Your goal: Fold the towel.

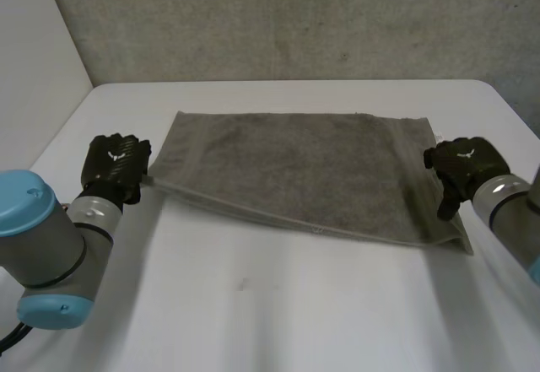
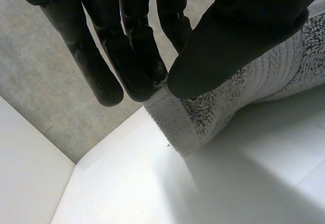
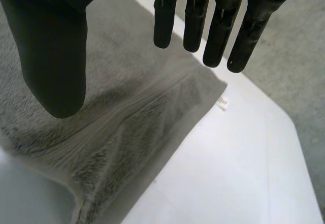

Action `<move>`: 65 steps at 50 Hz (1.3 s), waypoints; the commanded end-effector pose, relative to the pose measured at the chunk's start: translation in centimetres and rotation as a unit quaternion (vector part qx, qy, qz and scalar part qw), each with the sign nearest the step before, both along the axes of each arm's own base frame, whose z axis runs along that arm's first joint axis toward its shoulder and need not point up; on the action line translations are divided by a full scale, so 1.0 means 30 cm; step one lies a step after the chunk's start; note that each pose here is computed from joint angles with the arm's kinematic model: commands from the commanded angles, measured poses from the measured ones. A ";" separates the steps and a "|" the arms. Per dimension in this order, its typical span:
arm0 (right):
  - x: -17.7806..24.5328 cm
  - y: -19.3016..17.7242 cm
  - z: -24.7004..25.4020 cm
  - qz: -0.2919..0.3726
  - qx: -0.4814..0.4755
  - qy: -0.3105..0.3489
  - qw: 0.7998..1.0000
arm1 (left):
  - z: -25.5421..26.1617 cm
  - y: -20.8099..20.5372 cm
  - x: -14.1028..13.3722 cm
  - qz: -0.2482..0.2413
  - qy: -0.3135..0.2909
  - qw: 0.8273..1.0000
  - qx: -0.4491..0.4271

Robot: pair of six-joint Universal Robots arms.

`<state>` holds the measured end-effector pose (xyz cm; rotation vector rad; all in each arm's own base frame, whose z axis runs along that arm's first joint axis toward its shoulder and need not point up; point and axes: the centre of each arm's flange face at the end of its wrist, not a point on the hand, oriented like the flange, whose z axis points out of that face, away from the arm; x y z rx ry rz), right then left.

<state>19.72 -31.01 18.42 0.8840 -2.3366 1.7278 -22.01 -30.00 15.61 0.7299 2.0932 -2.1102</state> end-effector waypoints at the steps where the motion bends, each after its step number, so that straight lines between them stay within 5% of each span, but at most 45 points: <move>1: -0.027 0.012 0.076 0.038 -0.031 -0.011 0.999 | 0.033 0.010 0.003 0.000 0.004 1.000 -0.011; 9: -0.042 0.088 0.040 0.097 -0.026 0.048 0.994 | 0.076 0.029 0.001 -0.003 0.007 1.000 -0.016; 20: -0.088 0.152 -0.076 0.086 0.025 0.053 0.995 | 0.109 0.039 -0.009 -0.009 0.010 1.000 -0.025; 46: -0.123 0.034 -0.222 0.066 -0.033 0.055 0.996 | 0.097 0.038 0.000 -0.005 0.009 1.000 -0.019; 57: -0.151 0.011 -0.197 0.062 -0.040 0.050 0.996 | 0.089 0.050 0.000 -0.006 0.002 1.000 -0.008; 65: -0.184 0.080 -0.021 0.046 -0.026 0.059 0.997 | 0.081 0.148 0.035 -0.002 -0.026 0.996 0.085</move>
